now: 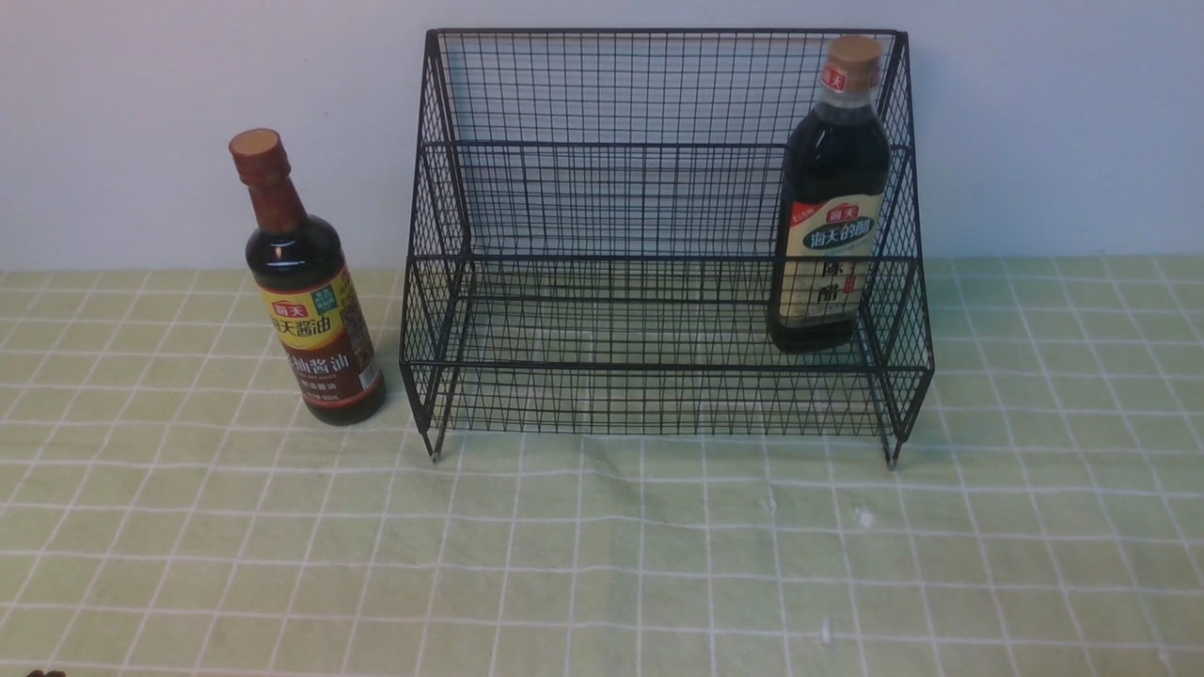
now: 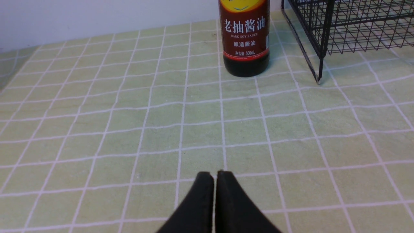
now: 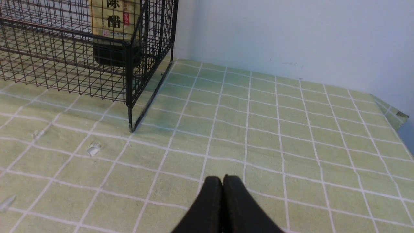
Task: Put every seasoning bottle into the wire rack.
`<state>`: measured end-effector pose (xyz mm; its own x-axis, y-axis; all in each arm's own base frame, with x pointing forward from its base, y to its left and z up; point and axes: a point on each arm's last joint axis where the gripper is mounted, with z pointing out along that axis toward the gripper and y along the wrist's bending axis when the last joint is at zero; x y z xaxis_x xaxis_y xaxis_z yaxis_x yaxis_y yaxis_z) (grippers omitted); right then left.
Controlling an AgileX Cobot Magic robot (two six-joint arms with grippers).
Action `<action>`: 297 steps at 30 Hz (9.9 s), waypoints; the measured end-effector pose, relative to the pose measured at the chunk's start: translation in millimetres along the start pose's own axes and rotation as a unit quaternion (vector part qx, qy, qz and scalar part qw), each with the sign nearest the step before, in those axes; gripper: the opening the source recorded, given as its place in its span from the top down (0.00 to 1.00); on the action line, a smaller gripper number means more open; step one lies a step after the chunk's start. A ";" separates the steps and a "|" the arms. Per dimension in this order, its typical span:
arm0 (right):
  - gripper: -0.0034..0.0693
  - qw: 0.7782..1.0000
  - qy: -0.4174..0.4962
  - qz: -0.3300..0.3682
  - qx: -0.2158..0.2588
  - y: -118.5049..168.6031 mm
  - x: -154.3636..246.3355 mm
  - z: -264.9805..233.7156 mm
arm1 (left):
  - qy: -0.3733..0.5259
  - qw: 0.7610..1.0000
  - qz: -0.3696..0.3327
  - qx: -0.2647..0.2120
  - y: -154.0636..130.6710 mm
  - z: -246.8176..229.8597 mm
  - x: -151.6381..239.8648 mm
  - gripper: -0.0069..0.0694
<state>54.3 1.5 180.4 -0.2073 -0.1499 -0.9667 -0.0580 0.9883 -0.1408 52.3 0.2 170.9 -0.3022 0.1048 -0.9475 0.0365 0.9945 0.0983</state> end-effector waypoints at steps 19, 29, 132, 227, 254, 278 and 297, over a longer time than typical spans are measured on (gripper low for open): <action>0.97 1.000 0.001 0.000 0.000 0.0 0.0 -0.1 | -0.319 0.893 -0.317 0.032 13.1 -18.3 -52.9 0.92; 0.97 1.000 0.001 0.000 0.000 0.0 0.0 -0.1 | -0.335 0.939 -0.067 0.031 6.1 -16.0 -130.5 0.89; 0.97 1.000 0.001 0.001 0.000 0.0 0.0 -0.1 | -0.098 0.977 -0.020 0.189 -123.2 268.1 -298.7 0.57; 0.97 1.000 0.002 0.001 0.000 0.0 0.1 -0.1 | 0.042 0.993 -0.070 0.086 24.4 -86.2 -293.3 0.92; 0.97 1.000 0.003 0.001 0.000 0.1 0.2 -0.1 | -0.023 0.999 -0.029 0.037 -4.3 0.0 -3.8 0.92; 0.97 1.000 0.003 0.001 0.000 0.1 0.2 -0.1 | -0.011 0.999 -0.010 0.039 -4.7 0.2 -1.2 0.92; 0.97 1.000 0.003 0.001 0.000 0.1 0.2 -0.1 | -0.011 0.999 -0.010 0.039 -4.7 0.2 -1.2 0.92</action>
<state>54.2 1.5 180.1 -0.2127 -0.1473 -0.9660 -0.0581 0.9887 -0.1380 52.7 -4.6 171.5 -0.2834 0.0829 -0.9554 0.1043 0.9930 0.0553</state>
